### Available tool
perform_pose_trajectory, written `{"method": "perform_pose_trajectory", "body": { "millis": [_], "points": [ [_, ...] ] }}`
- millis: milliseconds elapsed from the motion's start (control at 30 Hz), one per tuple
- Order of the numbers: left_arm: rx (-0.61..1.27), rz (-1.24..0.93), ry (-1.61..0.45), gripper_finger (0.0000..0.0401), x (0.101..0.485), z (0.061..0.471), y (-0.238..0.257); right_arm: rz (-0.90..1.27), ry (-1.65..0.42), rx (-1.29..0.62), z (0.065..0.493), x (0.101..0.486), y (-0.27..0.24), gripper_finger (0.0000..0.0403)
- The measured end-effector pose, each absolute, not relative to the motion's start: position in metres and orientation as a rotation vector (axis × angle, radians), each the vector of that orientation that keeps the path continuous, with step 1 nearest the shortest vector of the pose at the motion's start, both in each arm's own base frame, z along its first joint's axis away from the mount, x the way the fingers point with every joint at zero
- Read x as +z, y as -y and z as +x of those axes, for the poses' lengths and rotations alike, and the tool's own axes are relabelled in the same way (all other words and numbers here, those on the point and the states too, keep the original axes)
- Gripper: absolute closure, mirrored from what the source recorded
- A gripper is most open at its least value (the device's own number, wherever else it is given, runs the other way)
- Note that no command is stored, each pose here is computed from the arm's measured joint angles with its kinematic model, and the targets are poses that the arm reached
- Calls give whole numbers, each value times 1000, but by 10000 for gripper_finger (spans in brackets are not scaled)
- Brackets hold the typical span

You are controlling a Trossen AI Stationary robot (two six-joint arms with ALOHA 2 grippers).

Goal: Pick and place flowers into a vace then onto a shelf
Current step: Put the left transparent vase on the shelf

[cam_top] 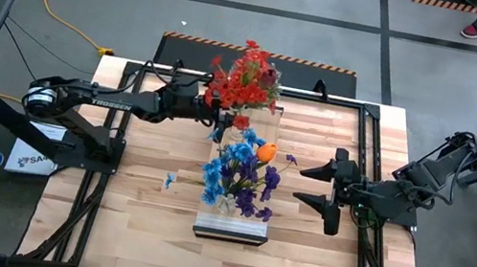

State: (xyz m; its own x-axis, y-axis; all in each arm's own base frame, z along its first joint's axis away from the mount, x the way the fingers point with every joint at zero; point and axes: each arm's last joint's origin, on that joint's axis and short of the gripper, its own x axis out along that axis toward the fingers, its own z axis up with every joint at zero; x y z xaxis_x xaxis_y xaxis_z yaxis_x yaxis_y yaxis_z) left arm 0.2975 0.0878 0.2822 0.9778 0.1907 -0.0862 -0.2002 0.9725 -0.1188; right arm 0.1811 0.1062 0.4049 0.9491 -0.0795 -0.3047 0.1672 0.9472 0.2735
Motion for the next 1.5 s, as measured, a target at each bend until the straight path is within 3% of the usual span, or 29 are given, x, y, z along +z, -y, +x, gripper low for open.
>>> {"method": "perform_pose_trajectory", "body": {
  "millis": [933, 1167, 1500],
  "points": [
    [204, -162, -101, 199, 267, 308, -91, 294, -296, -126, 181, 405, -106, 141],
    [207, -188, -123, 128, 264, 308, -91, 295, -297, -123, 181, 405, -106, 141],
    [207, -189, -126, 143, 264, 308, -90, 295, -298, -122, 181, 405, -106, 141]
  ]
}}
